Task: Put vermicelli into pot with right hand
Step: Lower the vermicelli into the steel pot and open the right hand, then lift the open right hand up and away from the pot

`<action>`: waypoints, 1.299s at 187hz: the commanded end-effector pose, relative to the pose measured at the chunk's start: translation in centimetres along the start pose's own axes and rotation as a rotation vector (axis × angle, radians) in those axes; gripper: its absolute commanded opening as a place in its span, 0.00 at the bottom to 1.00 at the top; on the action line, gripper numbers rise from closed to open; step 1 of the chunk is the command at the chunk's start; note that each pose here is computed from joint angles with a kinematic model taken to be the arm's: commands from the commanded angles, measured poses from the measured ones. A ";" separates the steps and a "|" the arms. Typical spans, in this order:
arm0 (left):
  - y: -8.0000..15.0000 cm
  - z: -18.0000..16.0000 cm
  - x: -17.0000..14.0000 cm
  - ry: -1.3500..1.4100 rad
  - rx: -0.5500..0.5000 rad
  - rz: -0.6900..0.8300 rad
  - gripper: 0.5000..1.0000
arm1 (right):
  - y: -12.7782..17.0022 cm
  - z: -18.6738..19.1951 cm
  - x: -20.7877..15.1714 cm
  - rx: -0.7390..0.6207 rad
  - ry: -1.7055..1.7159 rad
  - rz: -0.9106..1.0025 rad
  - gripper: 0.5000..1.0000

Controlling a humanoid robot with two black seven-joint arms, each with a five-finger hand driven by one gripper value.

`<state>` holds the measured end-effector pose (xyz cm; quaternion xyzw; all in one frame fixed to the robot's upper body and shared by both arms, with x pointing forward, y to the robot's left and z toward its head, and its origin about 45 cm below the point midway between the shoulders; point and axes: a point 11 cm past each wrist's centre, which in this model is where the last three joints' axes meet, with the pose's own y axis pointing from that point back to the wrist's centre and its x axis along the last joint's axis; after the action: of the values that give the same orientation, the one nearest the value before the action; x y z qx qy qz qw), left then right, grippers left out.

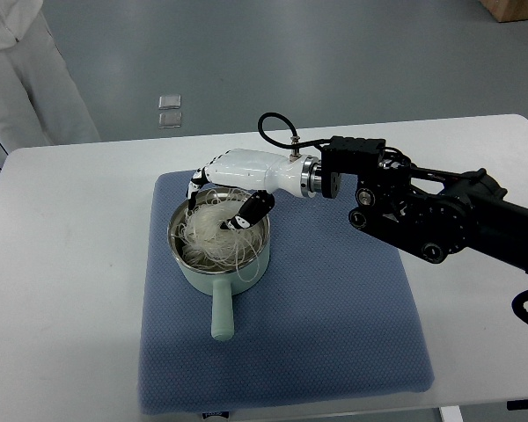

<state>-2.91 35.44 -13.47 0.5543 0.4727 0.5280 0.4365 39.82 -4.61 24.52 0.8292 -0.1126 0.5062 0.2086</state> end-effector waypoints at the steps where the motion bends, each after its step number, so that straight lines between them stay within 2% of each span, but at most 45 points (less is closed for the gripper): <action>1: 0.0 0.0 0.0 0.000 -0.001 0.000 1.00 | 0.1 0.1 0.1 -0.002 -0.001 0.001 0.57; 22: 0.0 0.0 0.0 0.000 -0.001 0.000 1.00 | 0.2 0.2 0.4 -0.006 -0.003 0.008 0.58; 39: 0.0 0.0 0.0 0.001 0.001 0.000 1.00 | 0.4 0.4 1.1 -0.010 0.000 0.022 0.63; 52: 0.0 0.0 0.0 0.000 0.001 0.000 1.00 | 0.7 0.6 1.4 -0.015 0.006 0.024 0.64; 82: 0.0 0.0 0.0 0.001 0.001 0.000 1.00 | 1.8 0.9 3.6 -0.026 0.054 0.038 0.69; 162: 0.0 0.0 0.0 0.001 -0.001 0.000 1.00 | 3.0 1.1 7.3 -0.033 0.071 0.109 0.72; 199: 0.0 0.0 0.0 0.001 -0.001 0.000 1.00 | 4.1 2.1 8.9 -0.026 -0.153 0.225 0.72; 222: 0.0 0.0 0.0 0.001 0.001 0.000 1.00 | 5.5 5.1 8.6 -0.061 -0.426 0.370 0.78; 243: 0.0 0.0 0.0 0.001 0.001 0.000 1.00 | 7.4 8.0 8.1 -0.095 -0.653 0.513 0.79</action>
<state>-2.90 35.44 -13.47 0.5539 0.4729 0.5284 0.4363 45.86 -12.02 31.25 0.8770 -0.3293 0.3337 0.1049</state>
